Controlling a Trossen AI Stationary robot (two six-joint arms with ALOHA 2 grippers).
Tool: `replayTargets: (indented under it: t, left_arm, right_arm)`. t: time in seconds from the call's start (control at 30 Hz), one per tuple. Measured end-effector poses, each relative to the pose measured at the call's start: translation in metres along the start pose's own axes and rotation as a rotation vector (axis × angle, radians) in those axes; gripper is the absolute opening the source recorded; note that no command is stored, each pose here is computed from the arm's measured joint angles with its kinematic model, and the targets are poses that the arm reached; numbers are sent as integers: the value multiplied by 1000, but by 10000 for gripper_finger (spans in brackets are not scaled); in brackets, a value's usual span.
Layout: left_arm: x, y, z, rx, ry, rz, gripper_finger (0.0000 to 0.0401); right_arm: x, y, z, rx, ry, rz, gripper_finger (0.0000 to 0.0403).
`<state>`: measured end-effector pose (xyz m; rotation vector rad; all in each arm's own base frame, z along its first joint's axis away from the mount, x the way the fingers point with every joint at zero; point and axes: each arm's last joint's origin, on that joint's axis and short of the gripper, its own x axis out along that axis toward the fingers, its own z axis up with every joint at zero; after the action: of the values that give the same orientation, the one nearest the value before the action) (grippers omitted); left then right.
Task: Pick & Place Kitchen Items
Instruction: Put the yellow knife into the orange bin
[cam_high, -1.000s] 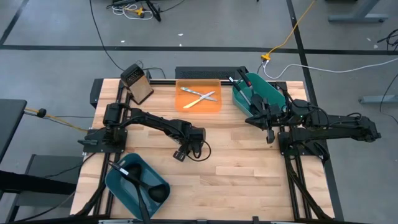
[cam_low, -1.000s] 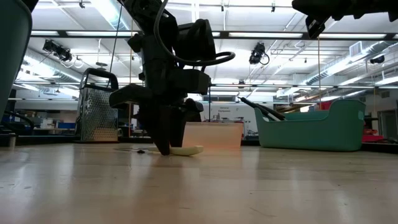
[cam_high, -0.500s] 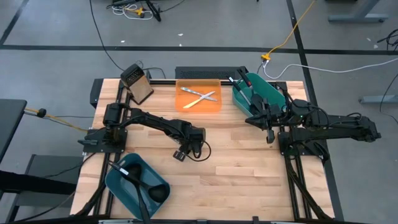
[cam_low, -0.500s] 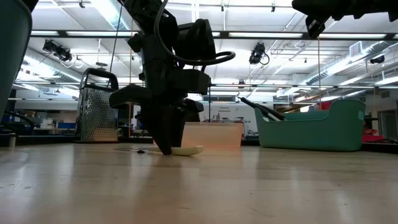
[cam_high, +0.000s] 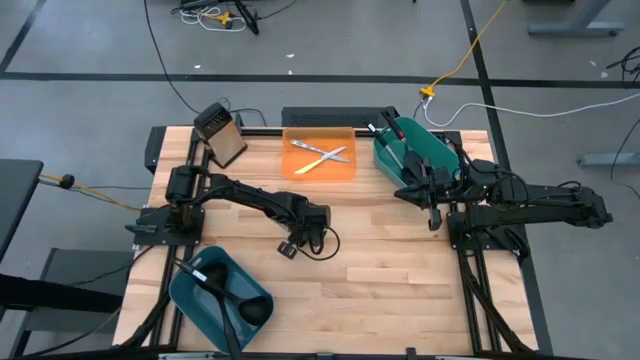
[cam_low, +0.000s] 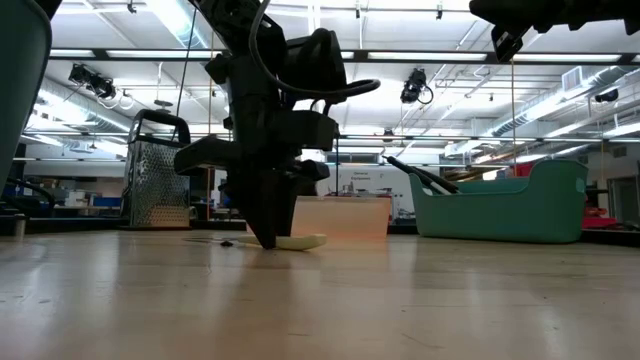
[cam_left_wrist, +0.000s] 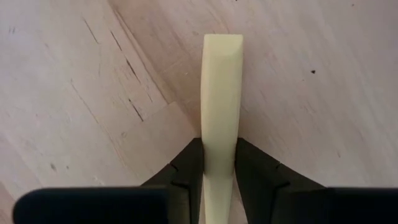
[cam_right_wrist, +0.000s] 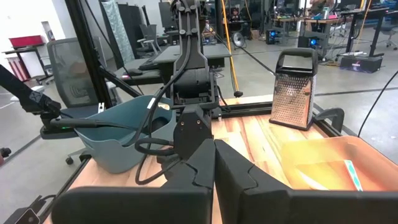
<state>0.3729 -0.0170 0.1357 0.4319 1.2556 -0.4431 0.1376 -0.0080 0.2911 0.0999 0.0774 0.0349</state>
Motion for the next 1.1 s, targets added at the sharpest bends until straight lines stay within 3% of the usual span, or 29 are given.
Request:
replayTargets:
  t: [1.1]
  left_arm:
    - [0,0,2,1,-15,-1,74]
  right_arm:
    - [0,0,0,0,0,2,8]
